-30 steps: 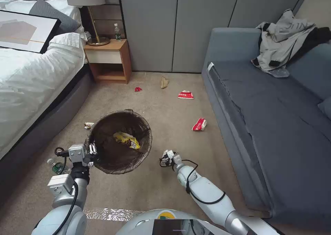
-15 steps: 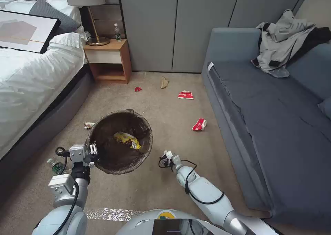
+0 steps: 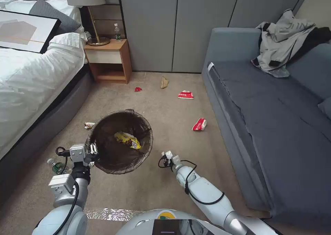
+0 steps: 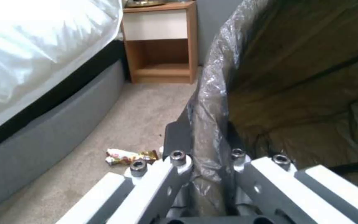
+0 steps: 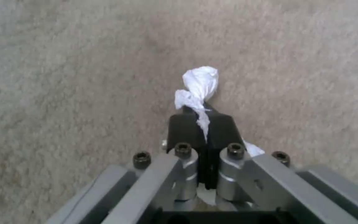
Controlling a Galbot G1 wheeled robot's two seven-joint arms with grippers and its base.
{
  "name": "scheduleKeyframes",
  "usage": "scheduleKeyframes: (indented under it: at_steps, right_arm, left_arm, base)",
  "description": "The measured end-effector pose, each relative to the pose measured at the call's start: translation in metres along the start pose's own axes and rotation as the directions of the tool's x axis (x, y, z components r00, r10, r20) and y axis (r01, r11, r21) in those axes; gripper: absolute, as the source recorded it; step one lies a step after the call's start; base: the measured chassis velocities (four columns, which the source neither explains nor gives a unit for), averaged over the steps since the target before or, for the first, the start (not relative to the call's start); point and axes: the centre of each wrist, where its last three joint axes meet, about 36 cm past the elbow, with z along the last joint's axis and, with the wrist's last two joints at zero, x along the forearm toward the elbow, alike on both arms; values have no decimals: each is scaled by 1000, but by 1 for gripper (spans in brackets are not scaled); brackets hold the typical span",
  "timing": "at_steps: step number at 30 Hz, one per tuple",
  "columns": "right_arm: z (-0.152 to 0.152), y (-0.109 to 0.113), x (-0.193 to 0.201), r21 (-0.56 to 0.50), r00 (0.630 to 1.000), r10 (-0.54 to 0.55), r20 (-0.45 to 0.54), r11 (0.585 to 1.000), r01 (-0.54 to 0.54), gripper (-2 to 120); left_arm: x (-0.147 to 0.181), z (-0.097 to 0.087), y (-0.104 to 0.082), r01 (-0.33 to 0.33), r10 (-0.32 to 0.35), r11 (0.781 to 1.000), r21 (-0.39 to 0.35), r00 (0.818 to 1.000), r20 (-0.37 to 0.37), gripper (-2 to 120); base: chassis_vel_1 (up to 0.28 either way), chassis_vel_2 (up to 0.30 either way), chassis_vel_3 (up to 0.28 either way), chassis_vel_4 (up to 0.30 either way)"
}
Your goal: Pick up the trash bin, then pick up the garbage from the floor and place it into the trash bin.
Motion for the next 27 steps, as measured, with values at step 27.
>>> scheduleKeyframes:
  at_steps: [27]
  right_arm:
    - [-162, -59, 181, -7, 916, -111, 385, 992, 123, 0]
  left_arm:
    - [3, -1, -1, -23, 23, 1000, -16, 999, -30, 0]
  base:
    - [0, 0, 0, 0]
